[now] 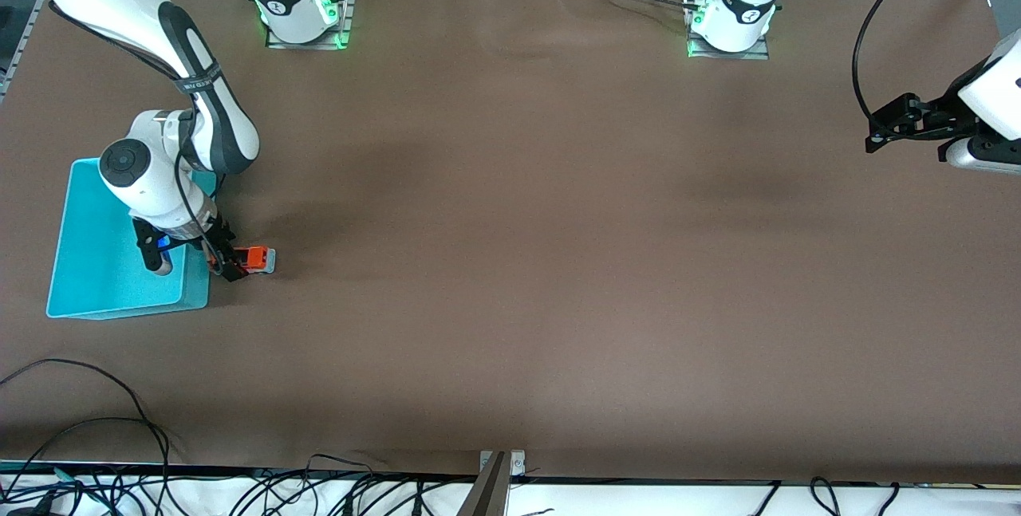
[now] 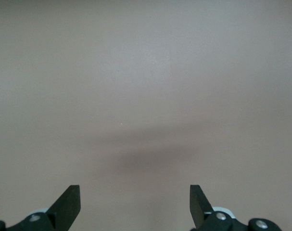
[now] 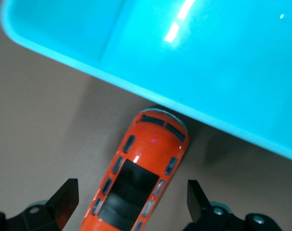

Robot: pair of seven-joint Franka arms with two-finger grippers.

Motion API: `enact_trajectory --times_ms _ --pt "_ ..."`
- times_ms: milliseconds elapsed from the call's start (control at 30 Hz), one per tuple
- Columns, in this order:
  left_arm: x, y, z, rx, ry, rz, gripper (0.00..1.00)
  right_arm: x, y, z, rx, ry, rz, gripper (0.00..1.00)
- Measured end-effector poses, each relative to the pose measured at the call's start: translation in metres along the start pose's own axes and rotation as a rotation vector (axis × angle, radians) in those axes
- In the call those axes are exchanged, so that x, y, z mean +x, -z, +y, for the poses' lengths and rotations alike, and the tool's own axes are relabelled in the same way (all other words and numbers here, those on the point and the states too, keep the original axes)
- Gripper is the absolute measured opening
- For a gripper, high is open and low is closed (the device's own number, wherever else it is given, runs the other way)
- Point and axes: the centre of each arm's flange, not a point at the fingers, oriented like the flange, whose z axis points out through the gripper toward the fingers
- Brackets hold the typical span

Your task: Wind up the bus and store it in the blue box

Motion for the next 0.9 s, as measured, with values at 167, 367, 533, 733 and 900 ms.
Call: enact_trajectory --times_ms 167,367,533,733,900 --pt "0.000 0.000 0.000 0.000 0.000 0.000 1.00 -0.003 -0.013 0.002 -0.016 0.027 0.002 0.98" --pt "0.000 0.000 0.000 0.000 0.000 0.000 1.00 -0.006 -0.018 -0.001 -0.027 0.078 0.019 0.81" --pt "0.000 0.000 0.000 0.000 0.000 0.000 1.00 -0.006 -0.017 -0.003 -0.025 0.090 0.024 0.56" --pt "0.000 0.000 0.000 0.000 0.000 0.000 1.00 -0.008 -0.013 -0.008 -0.019 0.126 0.026 0.56" --pt "0.000 0.000 0.000 0.000 0.000 0.000 1.00 -0.016 0.004 -0.020 -0.026 0.154 0.019 0.56"
